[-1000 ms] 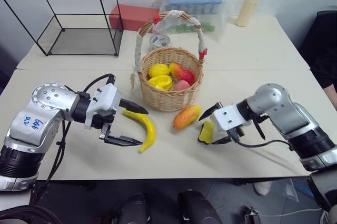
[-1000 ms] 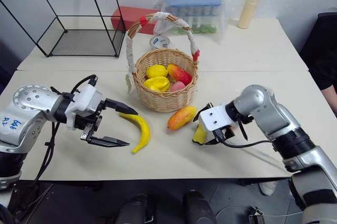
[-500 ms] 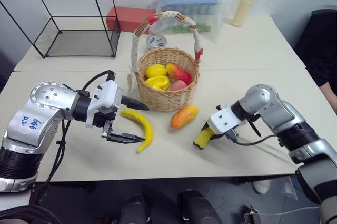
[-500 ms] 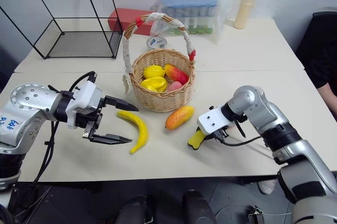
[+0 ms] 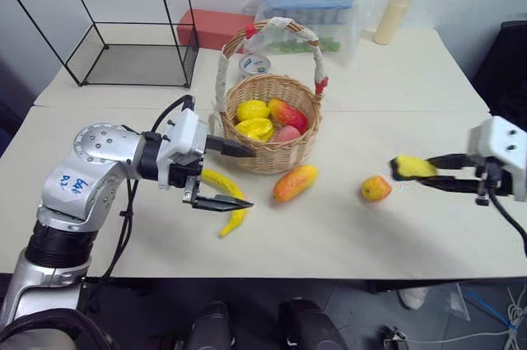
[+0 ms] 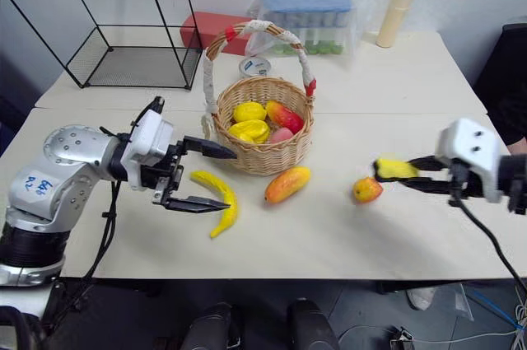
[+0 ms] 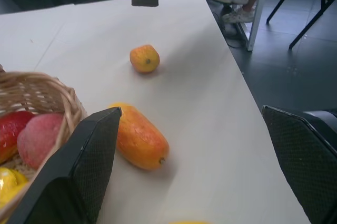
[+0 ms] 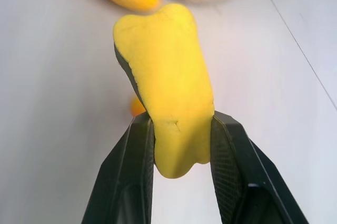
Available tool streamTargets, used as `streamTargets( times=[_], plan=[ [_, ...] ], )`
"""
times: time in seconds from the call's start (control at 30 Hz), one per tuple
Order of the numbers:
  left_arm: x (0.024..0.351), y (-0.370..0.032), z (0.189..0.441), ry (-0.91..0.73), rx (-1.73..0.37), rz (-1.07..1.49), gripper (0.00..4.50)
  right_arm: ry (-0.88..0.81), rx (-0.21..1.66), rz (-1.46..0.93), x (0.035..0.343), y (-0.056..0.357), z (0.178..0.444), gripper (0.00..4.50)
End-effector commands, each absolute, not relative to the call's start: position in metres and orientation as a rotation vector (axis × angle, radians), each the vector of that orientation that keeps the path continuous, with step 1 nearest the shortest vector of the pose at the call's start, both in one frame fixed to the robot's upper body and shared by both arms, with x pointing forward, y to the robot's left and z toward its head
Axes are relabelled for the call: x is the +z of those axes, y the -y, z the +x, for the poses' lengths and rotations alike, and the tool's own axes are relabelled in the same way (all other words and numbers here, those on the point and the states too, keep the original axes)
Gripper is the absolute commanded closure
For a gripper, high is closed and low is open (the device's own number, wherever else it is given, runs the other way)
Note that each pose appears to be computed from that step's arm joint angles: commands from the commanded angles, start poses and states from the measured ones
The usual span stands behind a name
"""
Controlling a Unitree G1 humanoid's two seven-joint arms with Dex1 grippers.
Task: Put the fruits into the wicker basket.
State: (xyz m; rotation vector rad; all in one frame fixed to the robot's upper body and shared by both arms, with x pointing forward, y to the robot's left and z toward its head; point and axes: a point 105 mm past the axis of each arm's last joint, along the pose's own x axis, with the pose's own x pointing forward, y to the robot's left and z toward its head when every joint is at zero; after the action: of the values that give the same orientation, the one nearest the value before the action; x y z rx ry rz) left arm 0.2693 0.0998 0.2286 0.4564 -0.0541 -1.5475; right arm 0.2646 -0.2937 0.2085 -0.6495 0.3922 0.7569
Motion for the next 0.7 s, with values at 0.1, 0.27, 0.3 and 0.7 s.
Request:
streamTargets(
  times=[0.1, 0.27, 0.3, 0.7],
  plan=[
    [0.24, -0.091, 0.267, 0.12, -1.583, 0.447, 0.0, -0.518, 0.41, -0.532, 0.162, 0.357, 0.239, 3.43],
    [0.243, -0.088, 0.273, 0.141, -1.563, 0.441, 0.0, -0.518, 0.407, -0.445, 0.145, 0.345, 0.228, 1.75],
    [0.242, -0.09, 0.274, 0.125, -1.553, 0.431, 0.0, -0.512, 0.397, -0.455, 0.147, 0.346, 0.229, 1.52],
    [0.21, -0.147, 0.284, -0.057, -1.416, 0.68, 0.0, -0.294, 0.888, -0.443, 0.226, 0.252, 0.228, 0.02]
  ],
)
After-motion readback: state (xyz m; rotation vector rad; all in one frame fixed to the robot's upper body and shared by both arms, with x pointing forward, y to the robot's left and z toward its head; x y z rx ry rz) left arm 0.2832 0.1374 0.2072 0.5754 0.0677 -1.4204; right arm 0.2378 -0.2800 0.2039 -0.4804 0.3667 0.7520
